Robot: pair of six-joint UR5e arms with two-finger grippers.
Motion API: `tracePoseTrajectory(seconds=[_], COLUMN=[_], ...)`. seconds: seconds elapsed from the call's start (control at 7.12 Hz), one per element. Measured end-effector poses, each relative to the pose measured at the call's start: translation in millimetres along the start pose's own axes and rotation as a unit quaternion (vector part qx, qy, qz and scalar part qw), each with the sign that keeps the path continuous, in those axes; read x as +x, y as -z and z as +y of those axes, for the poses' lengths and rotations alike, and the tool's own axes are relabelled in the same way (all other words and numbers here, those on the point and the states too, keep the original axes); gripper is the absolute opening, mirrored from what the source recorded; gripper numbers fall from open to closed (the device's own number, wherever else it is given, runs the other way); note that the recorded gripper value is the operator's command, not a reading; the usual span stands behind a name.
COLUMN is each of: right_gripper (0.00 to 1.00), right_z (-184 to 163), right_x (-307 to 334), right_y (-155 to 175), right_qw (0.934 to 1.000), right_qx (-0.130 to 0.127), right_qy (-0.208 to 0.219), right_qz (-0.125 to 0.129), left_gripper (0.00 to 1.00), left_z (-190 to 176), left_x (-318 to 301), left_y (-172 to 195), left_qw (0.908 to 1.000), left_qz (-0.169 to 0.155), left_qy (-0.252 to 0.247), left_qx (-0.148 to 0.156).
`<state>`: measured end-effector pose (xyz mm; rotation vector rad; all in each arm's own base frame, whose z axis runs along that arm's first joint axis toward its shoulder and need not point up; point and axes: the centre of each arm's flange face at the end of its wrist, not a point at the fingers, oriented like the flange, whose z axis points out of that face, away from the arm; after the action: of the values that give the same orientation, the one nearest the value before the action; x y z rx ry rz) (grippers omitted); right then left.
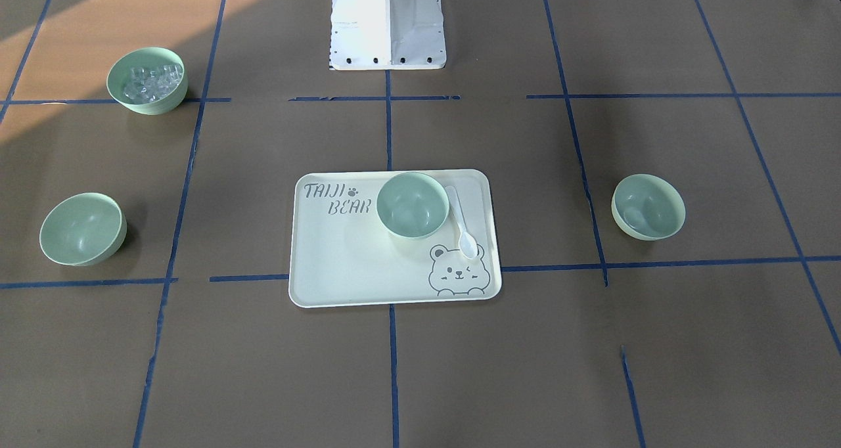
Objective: Stack green bowls together
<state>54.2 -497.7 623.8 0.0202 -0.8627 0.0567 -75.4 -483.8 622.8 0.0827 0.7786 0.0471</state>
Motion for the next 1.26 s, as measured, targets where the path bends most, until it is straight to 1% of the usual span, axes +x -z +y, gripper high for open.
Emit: tracePoseTrajectory(seconds=[0.28, 0.42, 0.56, 0.7, 0.84, 0.98, 1.12, 1.26], right_gripper=[1.00, 1.00, 1.00, 1.00, 1.00, 1.00, 1.00, 1.00], right_z=[-1.2, -2.2, -3.7, -5.3, -7.3, -12.8, -22.8, -32.5], right_x=[-1.6, -4.0, -7.0, -11.3, -16.4, -24.3, -34.6, -44.4], right_y=[2.5, 4.8, 7.1, 9.6, 11.4, 14.0, 19.9, 25.2], right_qw=[1.0000, 1.0000, 0.9999, 0.9999, 0.9998, 0.9997, 0.9995, 0.9992], right_qx=[0.003, 0.005, 0.008, 0.011, 0.012, 0.015, 0.021, 0.025], right_qy=[0.000, 0.001, 0.003, 0.006, 0.011, 0.018, 0.026, 0.032], right_qz=[0.004, 0.006, 0.006, 0.006, 0.006, 0.005, 0.003, 0.000], left_gripper=[1.00, 1.00, 1.00, 1.00, 1.00, 1.00, 1.00, 0.98], left_z=[-0.5, -5.7, -14.3, -23.9, -32.0, -36.0, -35.5, -32.9], left_x=[3.0, 13.0, 33.2, 59.7, 91.8, 131.3, 165.8, 189.6], left_y=[2.9, 9.6, 14.2, 10.0, -2.8, -22.8, -44.0, -67.3], left_qw=[1.0000, 0.9998, 0.9989, 0.9973, 0.9968, 0.9968, 0.9959, 0.9952], left_qz=[0.001, 0.001, 0.002, 0.005, 0.016, 0.037, 0.059, 0.072], left_qy=[-0.004, -0.016, -0.041, -0.064, -0.058, -0.033, -0.007, 0.011], left_qx=[0.003, 0.012, 0.023, 0.037, 0.052, 0.063, 0.067, 0.066])
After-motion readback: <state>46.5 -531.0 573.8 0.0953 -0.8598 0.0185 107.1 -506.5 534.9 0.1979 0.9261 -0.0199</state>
